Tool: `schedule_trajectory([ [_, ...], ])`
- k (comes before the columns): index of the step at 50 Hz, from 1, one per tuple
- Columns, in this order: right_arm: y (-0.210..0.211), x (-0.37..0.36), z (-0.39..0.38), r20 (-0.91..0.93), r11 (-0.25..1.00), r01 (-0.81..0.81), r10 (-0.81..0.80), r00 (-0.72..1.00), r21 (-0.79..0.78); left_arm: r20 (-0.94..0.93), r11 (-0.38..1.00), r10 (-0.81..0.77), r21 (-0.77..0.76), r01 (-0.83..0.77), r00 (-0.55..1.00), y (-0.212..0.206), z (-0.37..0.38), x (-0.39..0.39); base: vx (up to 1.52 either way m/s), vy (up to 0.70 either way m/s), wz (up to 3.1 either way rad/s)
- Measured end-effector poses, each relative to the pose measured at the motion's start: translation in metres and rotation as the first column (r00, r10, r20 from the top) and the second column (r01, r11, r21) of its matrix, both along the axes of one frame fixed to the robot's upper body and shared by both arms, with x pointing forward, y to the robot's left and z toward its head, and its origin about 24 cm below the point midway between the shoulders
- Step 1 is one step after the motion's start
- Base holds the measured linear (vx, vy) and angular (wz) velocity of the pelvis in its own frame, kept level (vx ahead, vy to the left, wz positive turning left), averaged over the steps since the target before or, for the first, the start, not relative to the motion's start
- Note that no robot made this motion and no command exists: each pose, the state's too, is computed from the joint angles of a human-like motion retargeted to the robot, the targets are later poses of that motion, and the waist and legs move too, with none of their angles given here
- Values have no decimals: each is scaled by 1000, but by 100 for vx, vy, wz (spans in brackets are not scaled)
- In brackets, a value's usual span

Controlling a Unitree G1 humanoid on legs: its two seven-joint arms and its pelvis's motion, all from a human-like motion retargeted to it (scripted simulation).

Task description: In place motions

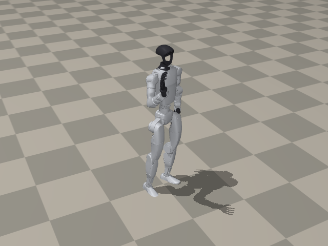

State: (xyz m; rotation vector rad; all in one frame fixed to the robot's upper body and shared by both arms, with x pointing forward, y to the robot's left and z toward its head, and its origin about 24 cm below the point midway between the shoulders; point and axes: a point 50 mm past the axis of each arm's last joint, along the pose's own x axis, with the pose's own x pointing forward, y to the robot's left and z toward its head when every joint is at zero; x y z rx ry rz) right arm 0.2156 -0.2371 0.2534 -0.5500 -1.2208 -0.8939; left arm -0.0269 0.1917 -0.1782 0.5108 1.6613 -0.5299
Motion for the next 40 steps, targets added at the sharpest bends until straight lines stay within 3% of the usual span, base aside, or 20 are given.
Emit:
schedule_trajectory([
  [16,12,1,23,154,996,43,-29,988,-84,0,1000,-5,-1,5,1000,0,0,0,0,0,0],
  [18,16,14,28,80,994,40,-32,996,-100,-2,1000,-5,0,5,1000,1,0,-1,0,0,0],
  [23,20,61,29,-371,994,-68,29,928,-91,2,1000,0,-1,0,1000,0,0,1,0,0,0],
  [27,22,67,27,-451,987,-126,71,890,-94,10,1000,6,-7,-6,1000,-1,0,3,0,0,0],
  [30,23,52,31,-315,985,-96,46,948,-146,10,1000,10,-8,-10,1000,-2,0,3,0,0,0],
  [33,27,27,32,2,981,-25,26,1000,-191,5,1000,10,-9,-10,1000,-2,0,2,0,0,6],
  [37,28,-4,22,392,989,37,22,920,-143,11,1000,13,-4,-13,1000,-4,0,0,0,0,0],
  [40,27,-14,11,490,994,50,6,872,-101,12,1000,14,1,-14,1000,-3,0,-1,0,0,0],
])
